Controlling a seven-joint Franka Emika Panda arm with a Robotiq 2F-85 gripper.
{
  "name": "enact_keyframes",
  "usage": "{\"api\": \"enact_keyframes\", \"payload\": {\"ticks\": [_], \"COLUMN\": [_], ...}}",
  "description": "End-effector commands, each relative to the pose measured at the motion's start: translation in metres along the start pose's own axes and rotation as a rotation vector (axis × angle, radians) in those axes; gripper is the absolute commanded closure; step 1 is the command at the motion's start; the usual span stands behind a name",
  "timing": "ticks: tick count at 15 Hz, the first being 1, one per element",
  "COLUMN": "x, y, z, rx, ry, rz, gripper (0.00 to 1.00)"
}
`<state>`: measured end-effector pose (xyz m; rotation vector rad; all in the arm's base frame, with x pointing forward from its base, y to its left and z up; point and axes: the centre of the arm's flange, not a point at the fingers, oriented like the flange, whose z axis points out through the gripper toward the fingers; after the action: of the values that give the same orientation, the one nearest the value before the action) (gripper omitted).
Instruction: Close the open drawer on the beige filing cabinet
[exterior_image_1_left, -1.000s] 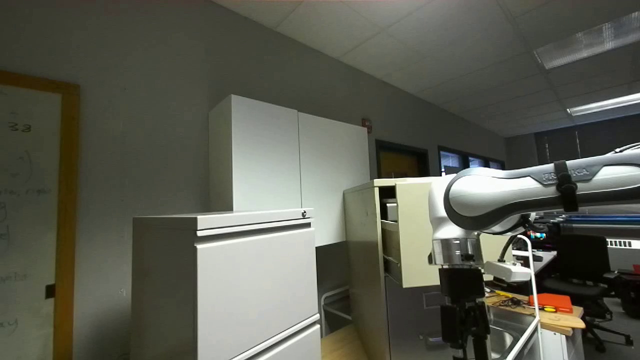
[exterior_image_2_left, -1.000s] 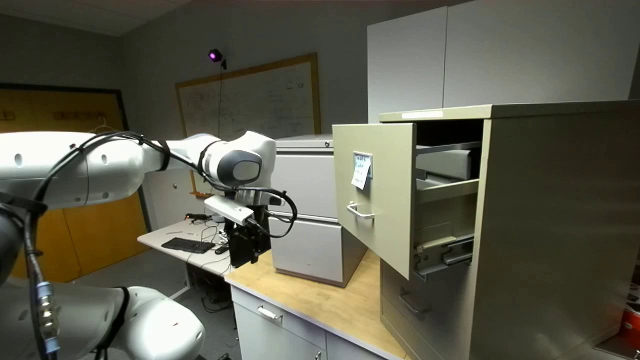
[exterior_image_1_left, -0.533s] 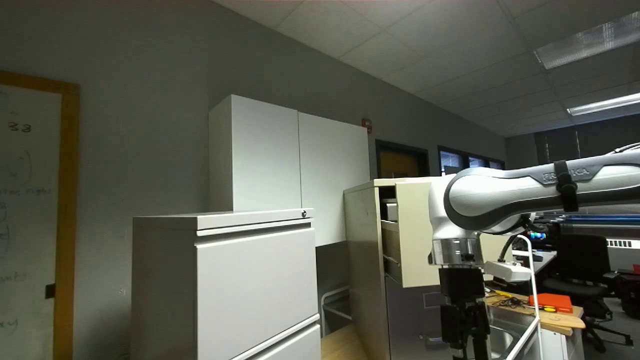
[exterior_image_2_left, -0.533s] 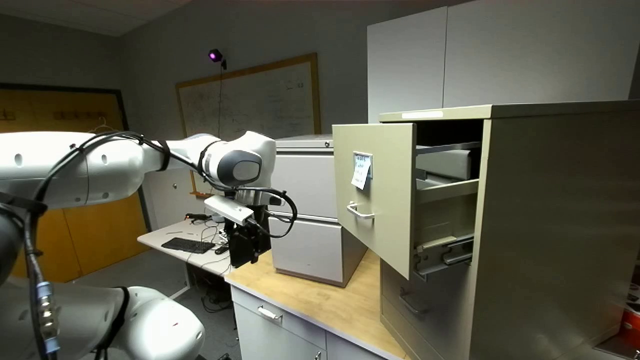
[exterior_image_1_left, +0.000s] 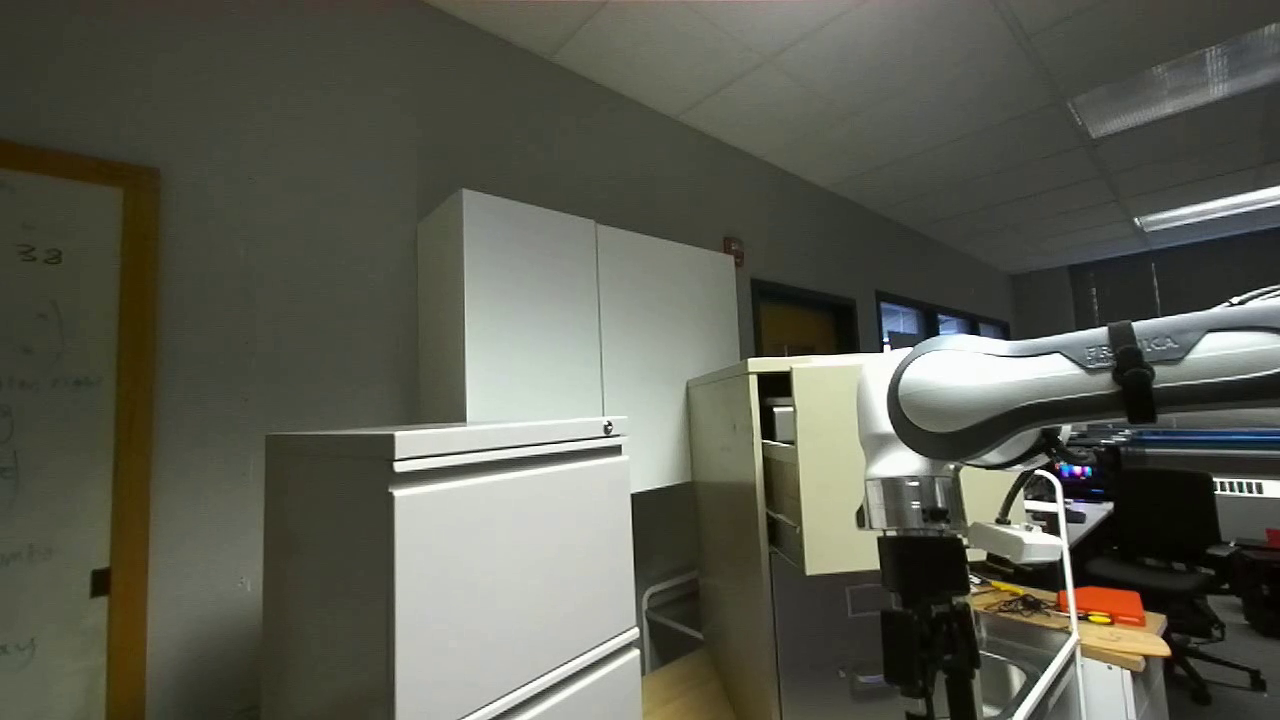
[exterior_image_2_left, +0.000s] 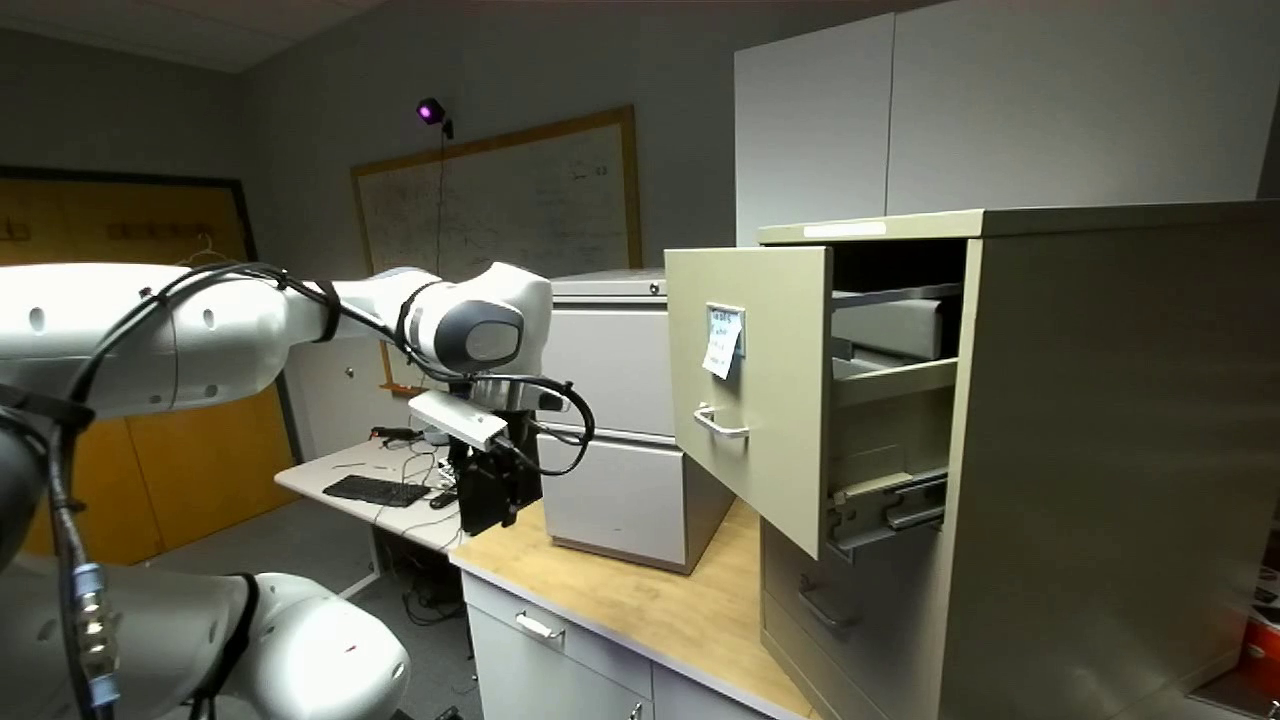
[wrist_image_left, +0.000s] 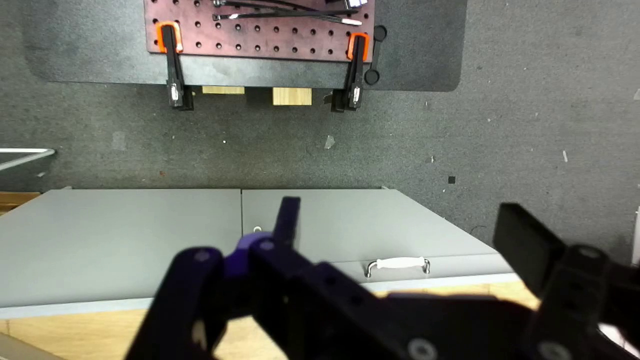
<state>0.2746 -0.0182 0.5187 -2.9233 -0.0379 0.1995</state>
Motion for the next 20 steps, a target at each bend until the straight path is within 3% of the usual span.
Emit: {"api": "enact_keyframes", "payload": {"ticks": [1,8,15,16,17,19,20], "x": [0.0,-0.01,-0.036,-0.04,-0.045,-0.054,-0.059], "y": [0.0,0.021,0.061,0.066,0.071,0.081,0.087], "z": [0.001,-0.023,-0.085,-0.093,-0.101,-0.114,-0.12], "rx": [-0.018,-0.173,-0.335,-0.348,-0.359,-0.38,-0.391], "ry": [-0.007,0.085,0.369,0.411,0.459,0.543,0.583], "rz": [0.001,0.079,0.209,0.229,0.252,0.295,0.317], "gripper": [0.0,0.0,0.0,0.02,0.26,0.3,0.38]}}
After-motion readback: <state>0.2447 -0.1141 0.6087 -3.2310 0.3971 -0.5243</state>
